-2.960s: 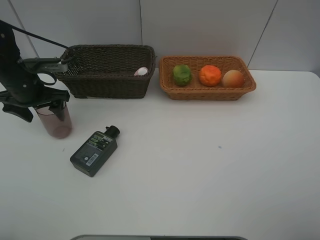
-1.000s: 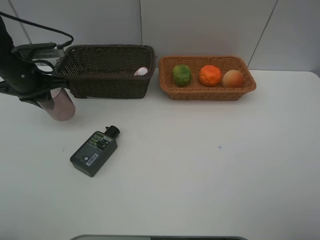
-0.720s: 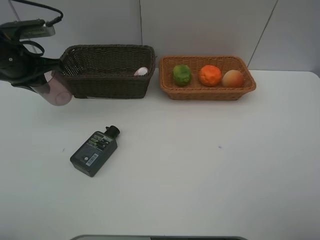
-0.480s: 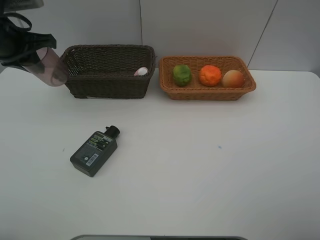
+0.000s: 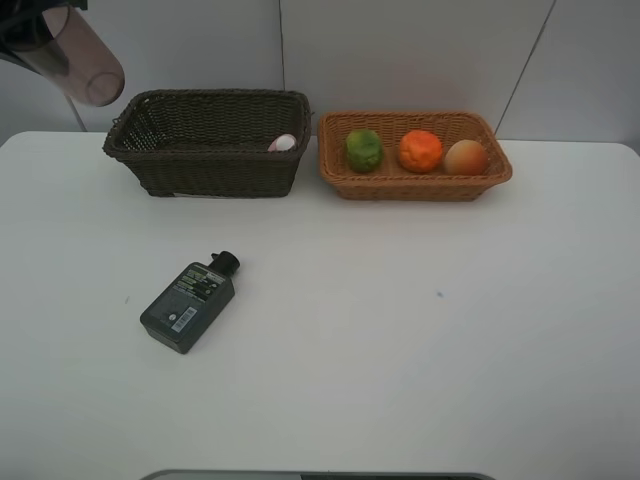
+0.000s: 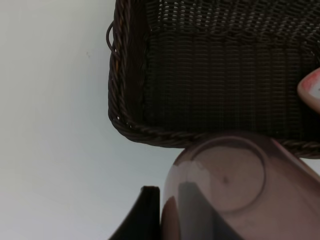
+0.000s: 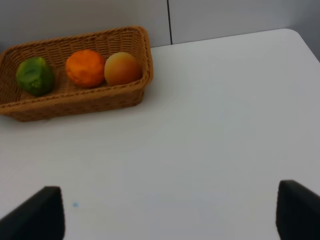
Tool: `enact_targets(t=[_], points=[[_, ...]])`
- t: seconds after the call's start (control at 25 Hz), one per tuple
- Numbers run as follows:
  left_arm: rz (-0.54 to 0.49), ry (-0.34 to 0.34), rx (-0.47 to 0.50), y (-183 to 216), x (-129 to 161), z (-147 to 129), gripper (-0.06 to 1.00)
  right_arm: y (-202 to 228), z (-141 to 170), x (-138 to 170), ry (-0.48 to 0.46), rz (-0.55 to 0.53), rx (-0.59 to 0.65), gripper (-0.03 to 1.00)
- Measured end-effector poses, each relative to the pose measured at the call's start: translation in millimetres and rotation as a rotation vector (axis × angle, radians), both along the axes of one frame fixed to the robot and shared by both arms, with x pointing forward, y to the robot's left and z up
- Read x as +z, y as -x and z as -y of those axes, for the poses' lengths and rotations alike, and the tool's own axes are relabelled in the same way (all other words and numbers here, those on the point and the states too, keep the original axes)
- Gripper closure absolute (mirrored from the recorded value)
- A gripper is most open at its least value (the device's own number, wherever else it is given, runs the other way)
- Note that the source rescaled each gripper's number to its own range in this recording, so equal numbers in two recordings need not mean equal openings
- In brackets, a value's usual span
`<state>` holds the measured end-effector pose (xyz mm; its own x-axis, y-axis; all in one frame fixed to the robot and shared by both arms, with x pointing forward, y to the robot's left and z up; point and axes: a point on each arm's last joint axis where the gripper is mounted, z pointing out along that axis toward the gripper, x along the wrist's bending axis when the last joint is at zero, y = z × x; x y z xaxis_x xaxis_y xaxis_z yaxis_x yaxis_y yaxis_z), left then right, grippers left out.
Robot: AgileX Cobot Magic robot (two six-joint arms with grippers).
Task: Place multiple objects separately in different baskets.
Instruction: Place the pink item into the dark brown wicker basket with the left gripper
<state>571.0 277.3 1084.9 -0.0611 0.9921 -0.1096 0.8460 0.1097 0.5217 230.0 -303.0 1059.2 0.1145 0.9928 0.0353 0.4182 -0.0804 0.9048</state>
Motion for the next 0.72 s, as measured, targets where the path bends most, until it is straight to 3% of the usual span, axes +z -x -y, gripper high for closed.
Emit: enact_targets(t=[0.2, 0.72], points=[[-0.003, -0.001, -0.002, 0.3, -0.2, 0.0, 0.94, 0.0, 0.0, 0.0, 0.0, 0.0, 0.0, 0.07], [0.1, 0.001, -0.004, -7.7, 5.1, 0.3, 0.94, 0.0, 0.0, 0.0, 0.0, 0.0, 0.0, 0.07]])
